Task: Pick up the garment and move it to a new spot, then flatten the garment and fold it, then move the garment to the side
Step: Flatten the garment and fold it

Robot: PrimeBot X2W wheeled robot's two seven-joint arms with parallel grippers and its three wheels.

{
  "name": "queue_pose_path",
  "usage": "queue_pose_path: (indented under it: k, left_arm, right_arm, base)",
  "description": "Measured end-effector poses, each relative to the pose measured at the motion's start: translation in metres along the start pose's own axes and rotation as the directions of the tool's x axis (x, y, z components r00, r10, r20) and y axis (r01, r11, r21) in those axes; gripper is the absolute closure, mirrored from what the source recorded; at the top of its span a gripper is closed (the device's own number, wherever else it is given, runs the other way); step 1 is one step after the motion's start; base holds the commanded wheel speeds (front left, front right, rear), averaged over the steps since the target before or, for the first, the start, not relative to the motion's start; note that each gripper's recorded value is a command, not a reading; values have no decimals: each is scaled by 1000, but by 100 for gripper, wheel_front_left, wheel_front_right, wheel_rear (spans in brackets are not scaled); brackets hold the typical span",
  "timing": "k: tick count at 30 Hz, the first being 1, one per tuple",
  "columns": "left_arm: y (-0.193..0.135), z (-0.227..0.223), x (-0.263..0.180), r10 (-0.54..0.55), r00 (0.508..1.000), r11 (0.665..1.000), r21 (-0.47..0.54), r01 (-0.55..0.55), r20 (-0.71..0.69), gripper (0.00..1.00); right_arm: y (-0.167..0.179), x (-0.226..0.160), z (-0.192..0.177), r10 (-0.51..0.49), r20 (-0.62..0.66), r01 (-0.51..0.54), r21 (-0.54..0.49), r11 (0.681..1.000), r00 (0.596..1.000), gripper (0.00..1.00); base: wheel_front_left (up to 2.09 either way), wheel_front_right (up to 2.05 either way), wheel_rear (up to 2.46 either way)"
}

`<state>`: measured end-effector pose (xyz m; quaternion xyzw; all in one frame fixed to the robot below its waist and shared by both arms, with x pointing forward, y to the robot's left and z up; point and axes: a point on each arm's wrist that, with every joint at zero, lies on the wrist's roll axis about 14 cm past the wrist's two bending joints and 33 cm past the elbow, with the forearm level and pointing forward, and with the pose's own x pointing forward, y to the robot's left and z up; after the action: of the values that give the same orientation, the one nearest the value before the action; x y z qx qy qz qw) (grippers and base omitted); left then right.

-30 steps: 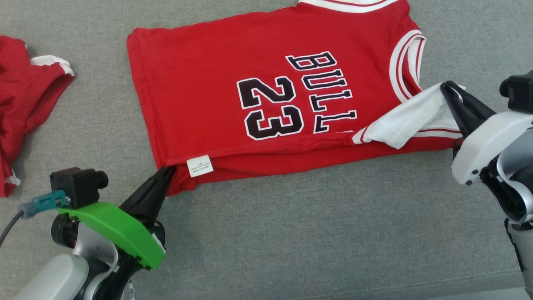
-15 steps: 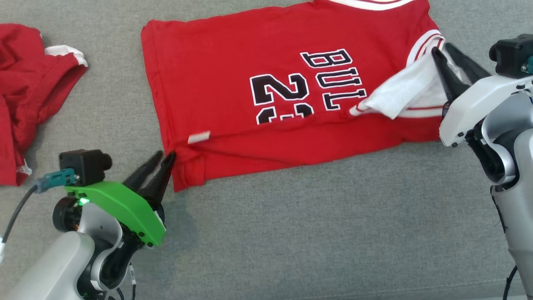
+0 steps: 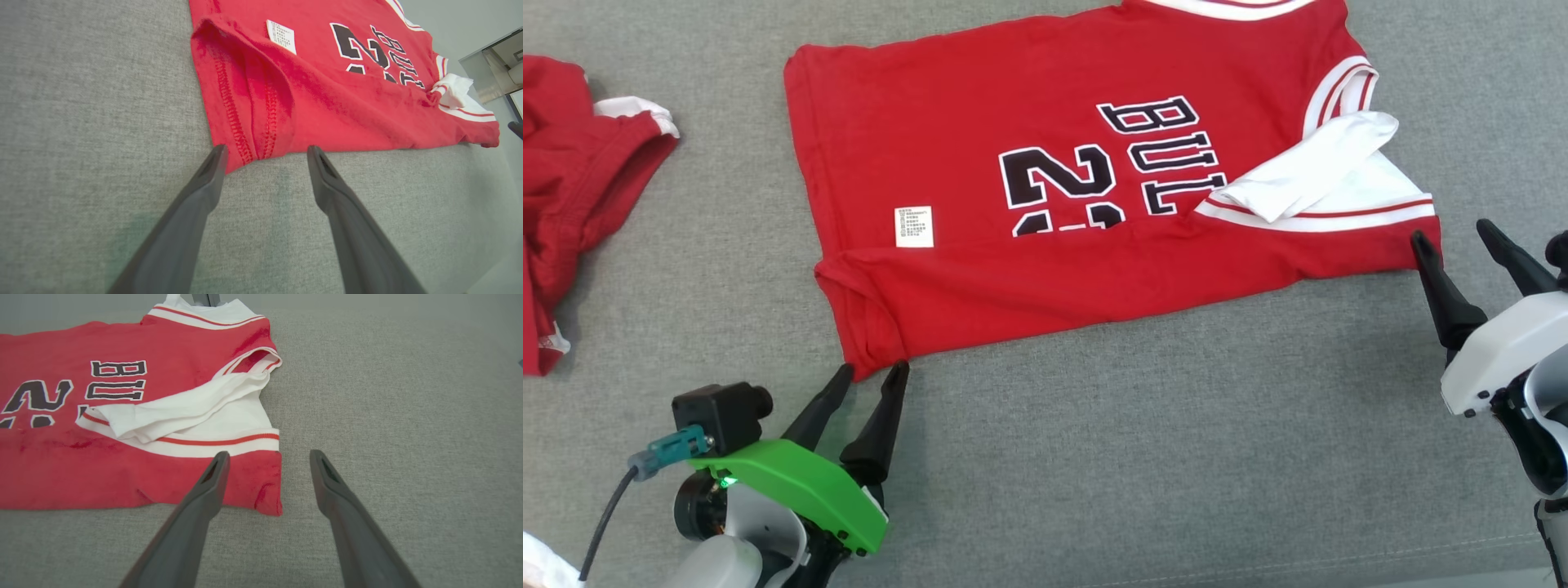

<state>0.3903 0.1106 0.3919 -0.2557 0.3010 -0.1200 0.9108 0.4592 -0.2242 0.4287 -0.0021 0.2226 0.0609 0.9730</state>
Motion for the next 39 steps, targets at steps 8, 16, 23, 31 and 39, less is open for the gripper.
queue_pose_path:
  k: [8,16,23,31,39]
  left_arm:
    - [5,-10,14,7,999,1000,9,-6,-38,0]
    - [11,-11,20,20,999,999,27,-19,-42,71]
    - [12,-8,17,8,999,999,54,-6,-37,100]
    - [-18,-11,-28,-181,976,983,-6,182,-121,100]
    - [-11,-48,-64,-199,941,980,-52,193,-273,100]
  right_arm:
    - [0,4,-22,-11,-63,12,24,1000,998,0]
    - [12,18,-28,27,-89,-26,13,1000,996,0]
    - [12,20,-32,44,-115,-43,13,999,992,100]
    - [-4,-13,-11,87,-129,-82,44,996,988,100]
    - [-18,-64,-51,101,-338,-75,88,993,936,100]
  base:
    - [0,0,0]
    - [0,0,0]
    - [0,0,0]
    - [0,0,0]
    - [0,0,0]
